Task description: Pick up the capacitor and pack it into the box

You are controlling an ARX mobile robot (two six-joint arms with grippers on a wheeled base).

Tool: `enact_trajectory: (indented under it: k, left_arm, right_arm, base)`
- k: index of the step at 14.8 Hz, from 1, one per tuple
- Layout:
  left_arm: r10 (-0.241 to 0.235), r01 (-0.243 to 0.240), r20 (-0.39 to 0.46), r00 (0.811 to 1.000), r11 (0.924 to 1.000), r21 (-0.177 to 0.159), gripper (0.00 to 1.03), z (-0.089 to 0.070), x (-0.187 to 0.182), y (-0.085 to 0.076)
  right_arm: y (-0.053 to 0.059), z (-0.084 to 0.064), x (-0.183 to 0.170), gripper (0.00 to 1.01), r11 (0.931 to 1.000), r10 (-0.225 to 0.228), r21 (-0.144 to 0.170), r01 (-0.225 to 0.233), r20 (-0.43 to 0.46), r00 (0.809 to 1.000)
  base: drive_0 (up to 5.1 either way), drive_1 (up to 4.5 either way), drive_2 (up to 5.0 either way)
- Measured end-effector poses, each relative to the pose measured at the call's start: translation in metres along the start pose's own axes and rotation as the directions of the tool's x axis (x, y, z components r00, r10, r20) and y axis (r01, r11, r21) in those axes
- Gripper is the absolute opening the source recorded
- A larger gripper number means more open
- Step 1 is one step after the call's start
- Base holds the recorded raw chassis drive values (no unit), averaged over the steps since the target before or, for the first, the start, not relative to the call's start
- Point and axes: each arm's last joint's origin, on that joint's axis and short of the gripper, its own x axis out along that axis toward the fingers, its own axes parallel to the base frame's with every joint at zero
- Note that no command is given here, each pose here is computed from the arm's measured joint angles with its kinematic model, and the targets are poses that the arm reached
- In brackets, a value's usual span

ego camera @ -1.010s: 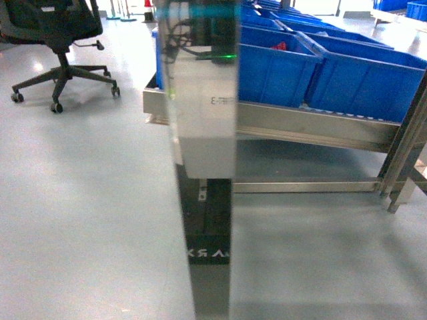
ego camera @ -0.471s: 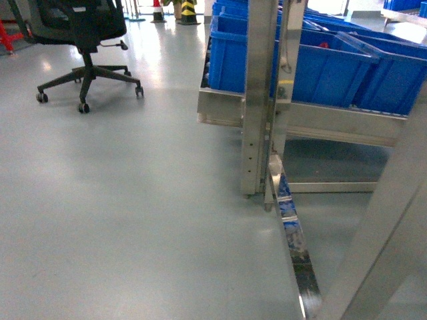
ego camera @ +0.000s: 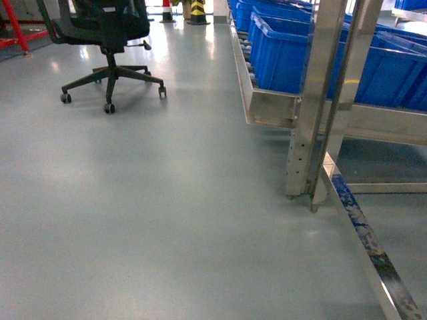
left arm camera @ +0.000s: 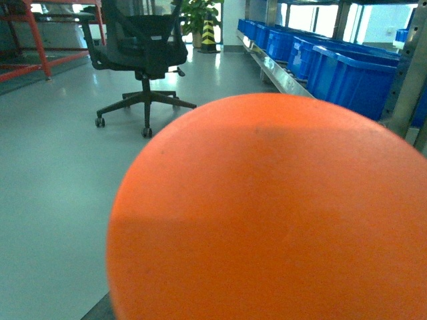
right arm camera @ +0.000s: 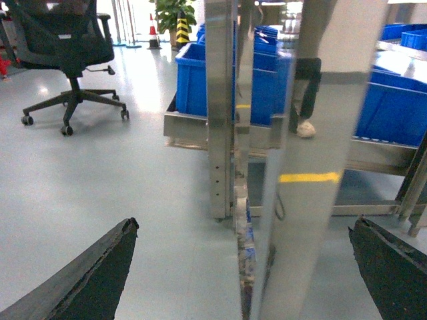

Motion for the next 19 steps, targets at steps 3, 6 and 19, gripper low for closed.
enact_trajectory:
  k: [3,6,19]
  left_arm:
    - [-0.001,0.001,-0.002,1.0,1.0,0.0,0.44,-0.0001,0.0,0.0]
    - [0.0,0.0,0.0,1.0,1.0,0.0,0.44,0.0,0.0,0.0]
    - [0.0,0.0,0.001,1.0,1.0,0.0,0.44,0.0001,0.0,0.0]
  right_arm:
    - [0.0,0.0003,0.0,0.98,1.0,0.0,0.0,0.0,0.003,1.0]
    - [0.0,0.0,0.0,0.98,1.0,-0.001,0.0,0.001,0.0,1.0]
    - [0.0,0.0,0.0,0.98,1.0,0.0,0.0,0.0,0.0,1.0]
  base:
    - [-5.0,2.47,2.5]
    - [-5.0,2.45,2.5]
    - [-5.1,2.36,2.4]
